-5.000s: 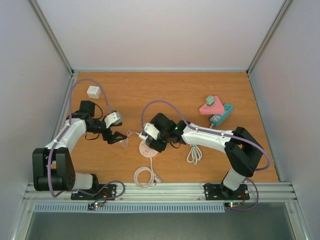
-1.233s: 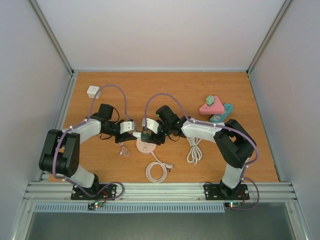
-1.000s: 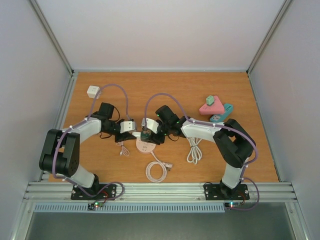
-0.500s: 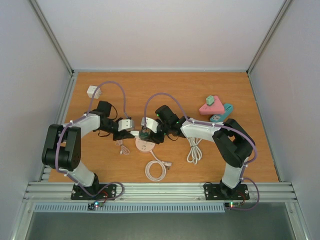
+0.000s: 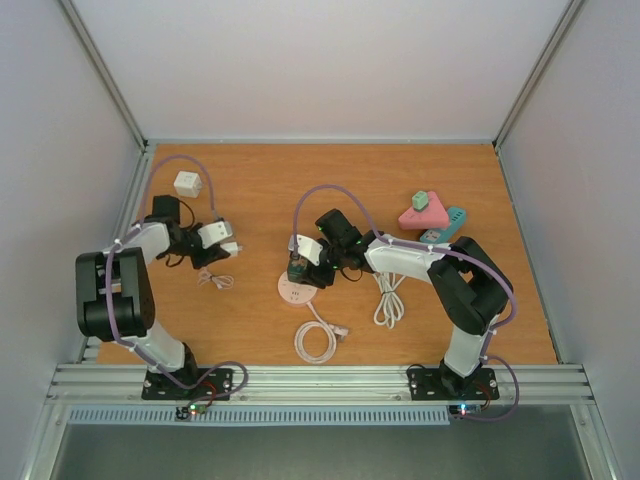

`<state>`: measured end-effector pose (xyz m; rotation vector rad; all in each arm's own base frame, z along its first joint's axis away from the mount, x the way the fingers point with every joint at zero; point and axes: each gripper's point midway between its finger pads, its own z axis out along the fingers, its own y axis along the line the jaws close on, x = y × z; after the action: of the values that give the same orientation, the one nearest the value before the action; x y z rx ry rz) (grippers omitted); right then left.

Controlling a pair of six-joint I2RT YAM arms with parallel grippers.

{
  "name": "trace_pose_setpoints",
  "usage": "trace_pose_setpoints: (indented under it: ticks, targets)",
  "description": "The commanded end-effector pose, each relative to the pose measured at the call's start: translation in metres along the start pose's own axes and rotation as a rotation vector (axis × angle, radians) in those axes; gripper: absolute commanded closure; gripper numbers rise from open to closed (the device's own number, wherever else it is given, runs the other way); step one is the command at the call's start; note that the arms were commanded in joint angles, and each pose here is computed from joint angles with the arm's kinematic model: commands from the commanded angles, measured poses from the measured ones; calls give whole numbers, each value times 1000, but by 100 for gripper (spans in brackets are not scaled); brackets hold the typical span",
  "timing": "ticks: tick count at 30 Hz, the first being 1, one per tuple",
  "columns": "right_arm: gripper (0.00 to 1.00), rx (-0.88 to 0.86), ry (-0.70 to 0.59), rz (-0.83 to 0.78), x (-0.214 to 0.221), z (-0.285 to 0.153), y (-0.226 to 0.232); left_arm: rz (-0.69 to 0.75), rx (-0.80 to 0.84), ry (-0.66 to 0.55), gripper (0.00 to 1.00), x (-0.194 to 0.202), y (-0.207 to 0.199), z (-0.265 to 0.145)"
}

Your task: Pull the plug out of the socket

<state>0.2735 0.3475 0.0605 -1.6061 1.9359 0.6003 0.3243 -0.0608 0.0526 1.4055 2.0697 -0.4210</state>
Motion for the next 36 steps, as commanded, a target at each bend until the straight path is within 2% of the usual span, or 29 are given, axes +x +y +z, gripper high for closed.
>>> trace_pose_setpoints:
  ticks: [1, 7, 16, 26, 36]
  targets:
    - [83, -60, 170, 66, 48, 3, 18, -36, -158, -27, 81, -1, 50, -31]
    - [82, -60, 164, 68, 46, 3, 18, -177, -243, -91, 80, 12, 87, -60]
    - [81, -55, 160, 77, 44, 3, 16, -288, -284, -136, 78, 10, 114, -64]
    - [80, -48, 160, 87, 44, 5, 13, -394, -286, -186, 77, -12, 162, -52]
    - [79, -42, 171, 90, 47, 8, 12, -487, -256, -192, 74, -39, 197, -19]
